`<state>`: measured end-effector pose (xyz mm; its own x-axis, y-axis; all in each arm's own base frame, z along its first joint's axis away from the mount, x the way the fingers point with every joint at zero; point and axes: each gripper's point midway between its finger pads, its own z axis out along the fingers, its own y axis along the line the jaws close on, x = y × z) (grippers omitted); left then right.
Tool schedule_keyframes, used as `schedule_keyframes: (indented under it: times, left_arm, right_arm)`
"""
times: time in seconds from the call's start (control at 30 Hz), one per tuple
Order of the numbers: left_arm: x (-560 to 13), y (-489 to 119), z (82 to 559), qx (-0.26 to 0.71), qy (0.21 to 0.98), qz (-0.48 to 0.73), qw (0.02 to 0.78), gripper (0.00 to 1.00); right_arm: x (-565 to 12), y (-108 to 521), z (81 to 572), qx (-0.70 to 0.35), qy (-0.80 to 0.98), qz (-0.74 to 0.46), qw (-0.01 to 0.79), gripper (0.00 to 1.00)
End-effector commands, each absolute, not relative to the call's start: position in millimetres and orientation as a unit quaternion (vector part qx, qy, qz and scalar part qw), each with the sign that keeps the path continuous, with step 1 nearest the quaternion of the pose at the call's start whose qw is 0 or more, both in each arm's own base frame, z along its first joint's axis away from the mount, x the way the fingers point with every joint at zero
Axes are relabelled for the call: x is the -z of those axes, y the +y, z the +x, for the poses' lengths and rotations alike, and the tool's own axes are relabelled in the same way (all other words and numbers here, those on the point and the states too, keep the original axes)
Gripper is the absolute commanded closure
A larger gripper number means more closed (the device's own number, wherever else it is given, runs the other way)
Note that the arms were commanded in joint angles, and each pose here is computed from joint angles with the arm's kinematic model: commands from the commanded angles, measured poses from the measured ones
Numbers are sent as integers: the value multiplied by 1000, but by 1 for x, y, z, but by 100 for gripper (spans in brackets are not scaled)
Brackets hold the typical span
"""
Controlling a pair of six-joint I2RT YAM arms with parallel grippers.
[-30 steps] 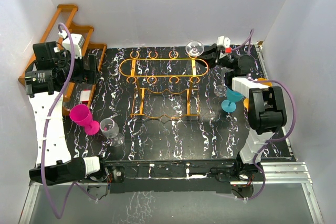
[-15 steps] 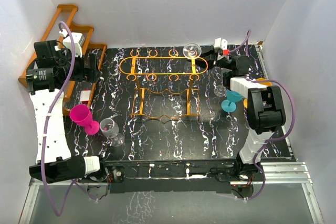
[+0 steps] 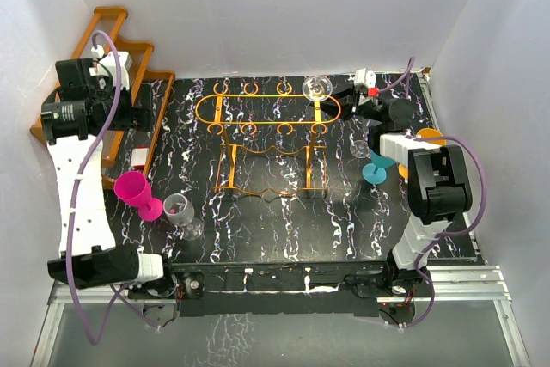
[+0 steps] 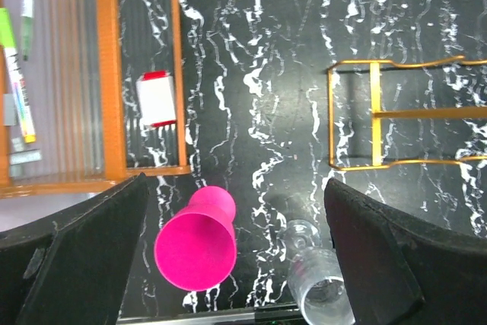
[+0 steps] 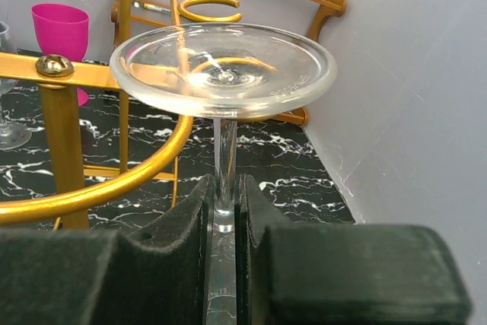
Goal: Place the wine glass upside down on the wine glass rack
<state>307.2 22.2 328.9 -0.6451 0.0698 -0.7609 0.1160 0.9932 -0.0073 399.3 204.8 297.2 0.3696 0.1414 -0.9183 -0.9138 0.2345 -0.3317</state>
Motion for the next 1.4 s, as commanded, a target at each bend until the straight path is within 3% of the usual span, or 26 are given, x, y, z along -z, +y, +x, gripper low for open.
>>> schedule_keyframes:
  times: [0.0, 0.17, 0.4, 0.43, 0.47, 0.5, 0.53, 0.73, 0.87, 1.03, 1.2, 1.37]
  left_arm:
    - [-321, 43, 284, -21, 939, 51, 339, 3]
    - [-295, 43, 242, -20, 965, 111, 238, 3]
    - [-272, 62, 204, -76, 965, 171, 186, 3]
    - [-269, 62, 201, -76, 965, 174, 180, 3]
    - [-265, 62, 199, -76, 966, 175, 174, 3]
    - [-262, 63, 196, -77, 967, 175, 167, 3]
    - [-260, 63, 195, -77, 968, 174, 164, 3]
    - [-266, 77, 208, -88, 970, 139, 179, 4]
    - [-268, 76, 215, -36, 975, 106, 189, 12]
    - [-250, 64, 211, 15, 979, 106, 174, 13]
    - [-231, 60, 206, 39, 982, 112, 148, 14]
    - [-226, 70, 225, 28, 981, 91, 167, 20]
  right_arm:
    - [-317, 200, 391, -357, 367, -489, 706, 86]
    - [-329, 199, 384, -351, 358, -487, 715, 77]
    - [-333, 198, 379, -346, 355, -488, 719, 66]
    - [-333, 197, 378, -345, 354, -488, 719, 59]
    - [-333, 197, 377, -344, 354, -488, 720, 42]
    - [-333, 196, 376, -344, 354, -489, 719, 7]
    - [-333, 196, 375, -342, 354, -489, 719, 2]
    - [-332, 183, 376, -327, 365, -482, 727, 1]
    - [-343, 164, 383, -305, 383, -439, 753, 1]
    - [-351, 141, 397, -267, 418, -391, 776, 1]
    - [-346, 121, 414, -204, 476, -343, 784, 1]
    - [-359, 100, 400, -132, 475, -310, 813, 1]
